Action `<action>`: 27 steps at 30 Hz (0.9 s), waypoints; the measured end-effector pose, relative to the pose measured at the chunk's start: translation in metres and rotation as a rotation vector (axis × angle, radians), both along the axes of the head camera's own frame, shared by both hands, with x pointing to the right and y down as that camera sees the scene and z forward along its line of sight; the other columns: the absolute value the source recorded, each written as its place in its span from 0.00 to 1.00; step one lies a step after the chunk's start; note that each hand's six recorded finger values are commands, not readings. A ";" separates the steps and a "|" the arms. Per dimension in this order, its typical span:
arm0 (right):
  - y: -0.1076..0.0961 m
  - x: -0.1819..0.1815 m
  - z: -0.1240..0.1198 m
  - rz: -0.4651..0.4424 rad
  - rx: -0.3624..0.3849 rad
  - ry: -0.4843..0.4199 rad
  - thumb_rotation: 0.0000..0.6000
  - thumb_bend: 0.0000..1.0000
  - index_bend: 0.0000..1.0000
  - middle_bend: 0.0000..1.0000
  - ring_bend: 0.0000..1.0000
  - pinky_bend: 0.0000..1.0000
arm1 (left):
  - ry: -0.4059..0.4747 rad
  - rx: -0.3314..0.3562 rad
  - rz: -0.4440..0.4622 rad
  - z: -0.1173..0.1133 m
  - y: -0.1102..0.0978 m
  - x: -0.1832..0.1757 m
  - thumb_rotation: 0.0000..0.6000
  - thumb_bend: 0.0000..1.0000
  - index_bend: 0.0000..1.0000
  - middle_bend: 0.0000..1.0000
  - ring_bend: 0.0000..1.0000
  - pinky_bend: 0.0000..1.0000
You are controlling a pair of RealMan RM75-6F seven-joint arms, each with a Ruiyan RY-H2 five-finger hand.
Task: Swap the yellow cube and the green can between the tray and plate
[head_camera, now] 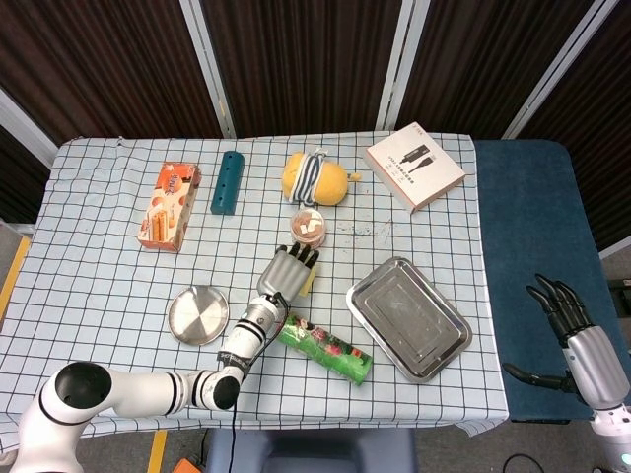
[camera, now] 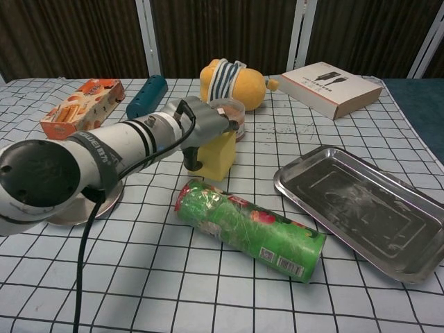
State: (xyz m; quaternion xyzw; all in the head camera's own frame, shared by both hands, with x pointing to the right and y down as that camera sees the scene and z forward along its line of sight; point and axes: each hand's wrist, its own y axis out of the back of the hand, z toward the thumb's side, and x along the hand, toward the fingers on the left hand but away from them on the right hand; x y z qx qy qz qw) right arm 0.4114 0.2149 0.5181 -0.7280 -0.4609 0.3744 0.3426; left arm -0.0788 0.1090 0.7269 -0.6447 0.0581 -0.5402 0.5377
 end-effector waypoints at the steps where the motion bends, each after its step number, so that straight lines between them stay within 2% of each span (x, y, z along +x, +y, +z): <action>1: 0.000 0.000 0.000 0.000 0.000 0.000 1.00 0.10 0.00 0.00 0.00 0.01 | -0.001 0.000 -0.001 0.001 0.000 0.000 1.00 0.37 0.00 0.17 0.22 0.44; 4: 0.000 0.000 0.000 -0.001 -0.001 -0.001 1.00 0.10 0.00 0.00 0.00 0.01 | -0.003 -0.001 -0.002 0.003 0.000 -0.001 1.00 0.40 0.03 0.23 0.30 0.51; 9: 0.000 -0.001 0.001 -0.002 -0.004 0.001 1.00 0.10 0.00 0.00 0.00 0.01 | 0.005 0.005 0.000 0.003 0.000 -0.001 1.00 0.44 0.15 0.35 0.41 0.62; 13: 0.000 -0.001 0.001 -0.003 -0.006 0.002 1.00 0.10 0.00 0.00 0.00 0.01 | 0.022 0.015 -0.005 0.002 0.000 -0.001 1.00 0.45 0.24 0.41 0.47 0.66; 20: -0.001 -0.001 0.002 -0.003 -0.007 0.004 1.00 0.10 0.00 0.00 0.00 0.01 | 0.053 0.037 -0.026 -0.008 -0.004 -0.010 1.00 0.46 0.39 0.50 0.53 0.68; 27: 0.000 -0.002 0.003 -0.009 -0.013 0.007 1.00 0.10 0.00 0.00 0.00 0.01 | 0.067 0.072 -0.078 -0.030 -0.017 -0.042 1.00 0.46 0.40 0.52 0.55 0.68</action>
